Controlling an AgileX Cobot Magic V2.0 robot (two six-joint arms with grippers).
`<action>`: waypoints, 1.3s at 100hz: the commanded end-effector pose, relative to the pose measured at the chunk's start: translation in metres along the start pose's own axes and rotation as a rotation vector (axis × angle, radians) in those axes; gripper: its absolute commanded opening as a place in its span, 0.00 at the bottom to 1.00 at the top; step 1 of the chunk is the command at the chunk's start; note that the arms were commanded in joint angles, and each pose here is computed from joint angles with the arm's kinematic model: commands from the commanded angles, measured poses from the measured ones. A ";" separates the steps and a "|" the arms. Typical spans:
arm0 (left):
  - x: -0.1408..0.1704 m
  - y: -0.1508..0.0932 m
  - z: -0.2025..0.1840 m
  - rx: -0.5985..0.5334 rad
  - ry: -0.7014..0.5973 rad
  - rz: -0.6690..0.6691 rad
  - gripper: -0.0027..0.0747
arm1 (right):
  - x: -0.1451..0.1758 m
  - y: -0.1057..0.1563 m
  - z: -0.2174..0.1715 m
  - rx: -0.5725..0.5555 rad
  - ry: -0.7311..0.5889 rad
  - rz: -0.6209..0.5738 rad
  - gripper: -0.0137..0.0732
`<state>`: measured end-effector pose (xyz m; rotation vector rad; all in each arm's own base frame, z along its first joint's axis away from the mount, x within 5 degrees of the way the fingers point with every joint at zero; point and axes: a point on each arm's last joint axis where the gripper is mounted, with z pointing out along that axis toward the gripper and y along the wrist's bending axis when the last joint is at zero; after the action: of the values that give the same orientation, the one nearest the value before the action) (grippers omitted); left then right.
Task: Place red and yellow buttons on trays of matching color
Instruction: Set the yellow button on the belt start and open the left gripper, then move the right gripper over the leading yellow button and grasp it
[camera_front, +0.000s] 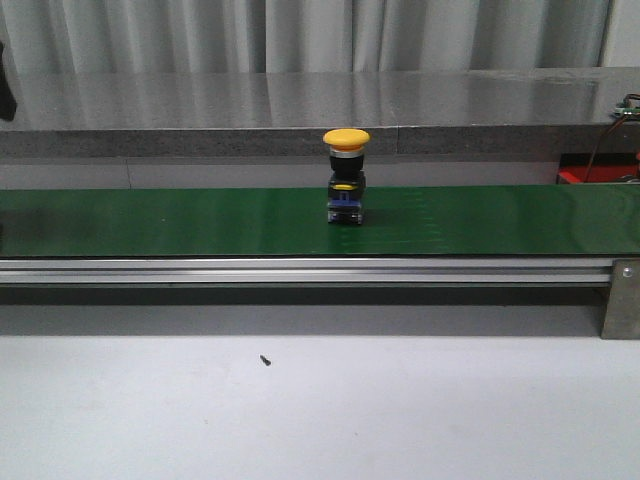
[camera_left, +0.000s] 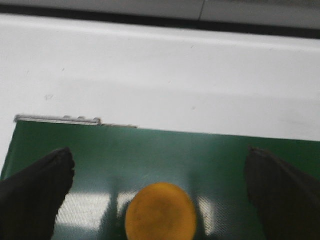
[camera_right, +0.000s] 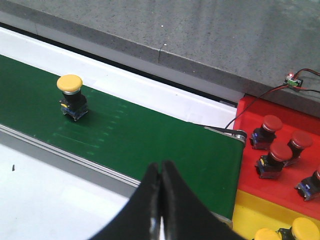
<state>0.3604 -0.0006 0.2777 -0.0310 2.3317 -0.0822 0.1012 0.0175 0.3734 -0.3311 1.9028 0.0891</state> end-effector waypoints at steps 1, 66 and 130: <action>-0.027 -0.016 -0.042 0.033 -0.199 0.019 0.91 | -0.011 -0.003 -0.003 0.032 -0.072 0.003 0.05; 0.049 -0.030 -0.153 0.100 -0.462 0.043 0.40 | -0.012 -0.002 -0.004 0.018 -0.084 0.023 0.05; 0.086 -0.024 -0.176 0.107 -0.540 0.022 0.01 | -0.005 -0.014 0.046 -0.069 0.090 0.139 0.85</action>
<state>0.1703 -0.0196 0.3223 0.0418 1.8917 -0.1540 0.1307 0.0187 0.3569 -0.3186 2.0531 0.2267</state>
